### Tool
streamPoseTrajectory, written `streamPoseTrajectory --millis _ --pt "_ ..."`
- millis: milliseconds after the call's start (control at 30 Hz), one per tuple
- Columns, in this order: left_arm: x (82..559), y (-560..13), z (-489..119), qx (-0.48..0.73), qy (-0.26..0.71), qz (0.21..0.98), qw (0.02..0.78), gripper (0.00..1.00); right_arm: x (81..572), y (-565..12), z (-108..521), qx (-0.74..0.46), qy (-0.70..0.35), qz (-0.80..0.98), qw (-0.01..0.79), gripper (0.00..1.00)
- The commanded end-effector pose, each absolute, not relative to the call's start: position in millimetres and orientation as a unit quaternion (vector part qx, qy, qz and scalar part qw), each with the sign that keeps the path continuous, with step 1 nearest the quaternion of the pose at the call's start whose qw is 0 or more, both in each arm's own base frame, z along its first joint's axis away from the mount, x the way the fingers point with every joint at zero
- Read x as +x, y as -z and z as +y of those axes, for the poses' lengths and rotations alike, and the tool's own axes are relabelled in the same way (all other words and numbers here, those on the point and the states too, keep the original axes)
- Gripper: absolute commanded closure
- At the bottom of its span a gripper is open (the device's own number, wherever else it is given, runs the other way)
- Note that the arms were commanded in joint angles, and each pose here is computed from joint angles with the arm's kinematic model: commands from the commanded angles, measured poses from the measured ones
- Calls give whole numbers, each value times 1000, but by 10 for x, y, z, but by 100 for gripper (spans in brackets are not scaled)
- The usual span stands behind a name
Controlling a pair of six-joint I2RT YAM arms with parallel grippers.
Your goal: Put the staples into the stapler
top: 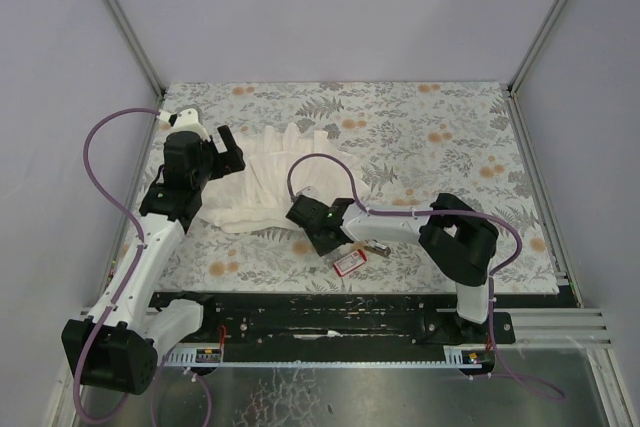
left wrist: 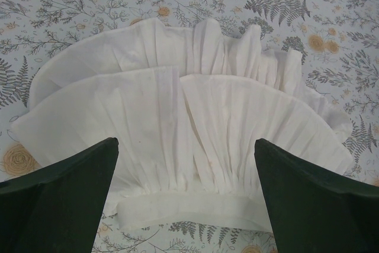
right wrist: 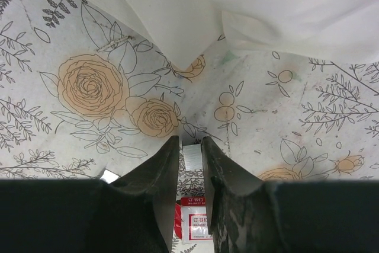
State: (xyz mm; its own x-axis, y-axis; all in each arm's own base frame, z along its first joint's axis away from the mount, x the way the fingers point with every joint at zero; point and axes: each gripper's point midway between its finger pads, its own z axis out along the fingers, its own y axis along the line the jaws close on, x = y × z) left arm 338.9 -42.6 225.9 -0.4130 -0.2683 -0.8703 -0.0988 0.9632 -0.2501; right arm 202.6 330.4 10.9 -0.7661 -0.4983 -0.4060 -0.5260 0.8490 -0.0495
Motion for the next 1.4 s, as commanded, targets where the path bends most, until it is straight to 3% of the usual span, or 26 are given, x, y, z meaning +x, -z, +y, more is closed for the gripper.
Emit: streamPoseTrajectory --millis 0,267,567,933,1100,1367 --pt "3477 -2439 -439 -102 88 817 561 3 1877 -12 3083 -272 -7 947 173 72" --pt "3478 -2444 -438 -104 89 816 562 3 1864 2 3041 -274 -3 947 169 70" --pt "3470 -2455 -427 -107 88 814 564 3 1909 -71 3109 -263 -50 948 173 78" --pt "3472 -2439 -422 -114 89 814 563 3 2332 -1304 3240 -257 -173 901 303 79" --pt "3472 -2418 -424 -115 90 815 561 3 2608 -1635 2873 -239 -181 886 354 78" --pt "3462 -2406 -731 -63 158 816 552 8 2954 -1173 1946 -180 -121 913 345 78"
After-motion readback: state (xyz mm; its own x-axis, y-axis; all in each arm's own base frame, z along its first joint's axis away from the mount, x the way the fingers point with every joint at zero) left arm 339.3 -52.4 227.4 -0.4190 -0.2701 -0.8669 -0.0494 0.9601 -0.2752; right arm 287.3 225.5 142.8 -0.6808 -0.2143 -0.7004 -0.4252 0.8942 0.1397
